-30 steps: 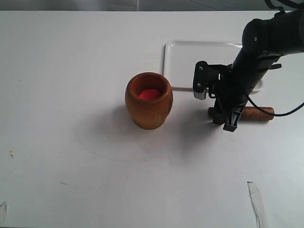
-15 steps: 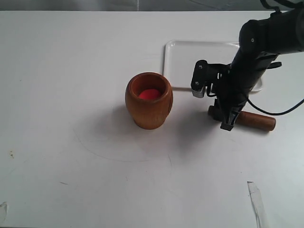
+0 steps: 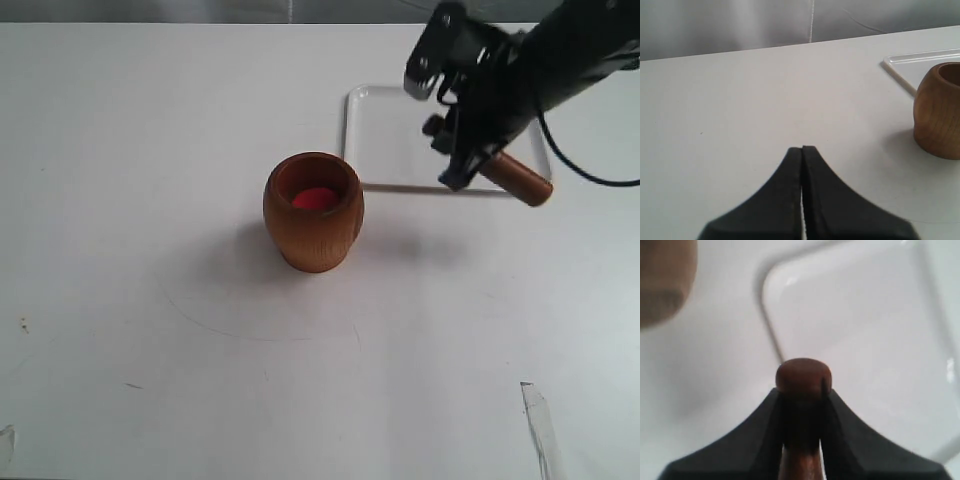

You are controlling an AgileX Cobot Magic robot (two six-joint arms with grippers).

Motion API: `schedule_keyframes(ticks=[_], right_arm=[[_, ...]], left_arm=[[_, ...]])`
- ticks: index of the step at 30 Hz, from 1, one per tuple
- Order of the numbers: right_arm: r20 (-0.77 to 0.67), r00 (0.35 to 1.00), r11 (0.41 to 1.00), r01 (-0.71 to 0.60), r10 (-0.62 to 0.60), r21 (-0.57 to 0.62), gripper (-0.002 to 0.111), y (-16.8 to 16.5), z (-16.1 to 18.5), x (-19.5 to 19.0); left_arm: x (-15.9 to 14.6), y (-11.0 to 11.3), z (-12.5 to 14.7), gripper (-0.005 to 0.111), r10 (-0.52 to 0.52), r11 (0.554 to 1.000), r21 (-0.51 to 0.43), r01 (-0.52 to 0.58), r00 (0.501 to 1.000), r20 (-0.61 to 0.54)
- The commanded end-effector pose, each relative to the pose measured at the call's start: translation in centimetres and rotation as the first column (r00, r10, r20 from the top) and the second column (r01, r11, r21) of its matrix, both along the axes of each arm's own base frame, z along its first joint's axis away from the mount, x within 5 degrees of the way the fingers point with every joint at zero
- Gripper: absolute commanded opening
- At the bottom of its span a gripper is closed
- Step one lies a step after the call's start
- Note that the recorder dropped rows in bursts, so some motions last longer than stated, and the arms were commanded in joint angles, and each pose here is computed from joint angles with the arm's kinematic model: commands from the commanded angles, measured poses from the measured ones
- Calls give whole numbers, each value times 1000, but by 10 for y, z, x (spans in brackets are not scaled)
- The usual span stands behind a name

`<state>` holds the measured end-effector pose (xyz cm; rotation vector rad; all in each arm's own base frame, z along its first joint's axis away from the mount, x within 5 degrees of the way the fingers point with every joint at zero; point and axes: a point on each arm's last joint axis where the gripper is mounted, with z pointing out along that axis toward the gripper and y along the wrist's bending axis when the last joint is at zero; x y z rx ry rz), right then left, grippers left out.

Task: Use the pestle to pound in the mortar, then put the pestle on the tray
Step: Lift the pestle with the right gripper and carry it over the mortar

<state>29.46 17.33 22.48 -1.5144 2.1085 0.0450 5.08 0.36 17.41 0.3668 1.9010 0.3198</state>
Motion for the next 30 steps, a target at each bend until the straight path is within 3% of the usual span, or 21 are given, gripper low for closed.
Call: schedule_keyframes(ticks=[1, 5, 10, 18, 21, 25, 30], right_arm=[[168, 982, 965, 41, -87, 259, 0, 8, 60, -16], [255, 958, 903, 10, -132, 429, 0, 22, 94, -34], [326, 935, 839, -63, -141, 541, 0, 50, 110, -52], [398, 906, 757, -157, -146, 634, 0, 101, 106, -79], [409, 889, 721, -144, -208, 678, 0, 109, 94, -85], [425, 850, 625, -155, -310, 765, 0, 105, 76, -94], [403, 860, 428, -251, -314, 868, 0, 90, 54, -113]], left_arm=[[0, -1, 0, 0, -6, 1000, -15, 6, 1000, 4], [0, -1, 0, 0, -6, 1000, -15, 6, 1000, 4], [0, -1, 0, 0, -6, 1000, -15, 6, 1000, 4], [0, -1, 0, 0, -6, 1000, -15, 6, 1000, 4], [0, -1, 0, 0, -6, 1000, -15, 6, 1000, 4], [0, -1, 0, 0, -6, 1000, -15, 6, 1000, 4], [0, -1, 0, 0, -6, 1000, -15, 6, 1000, 4]])
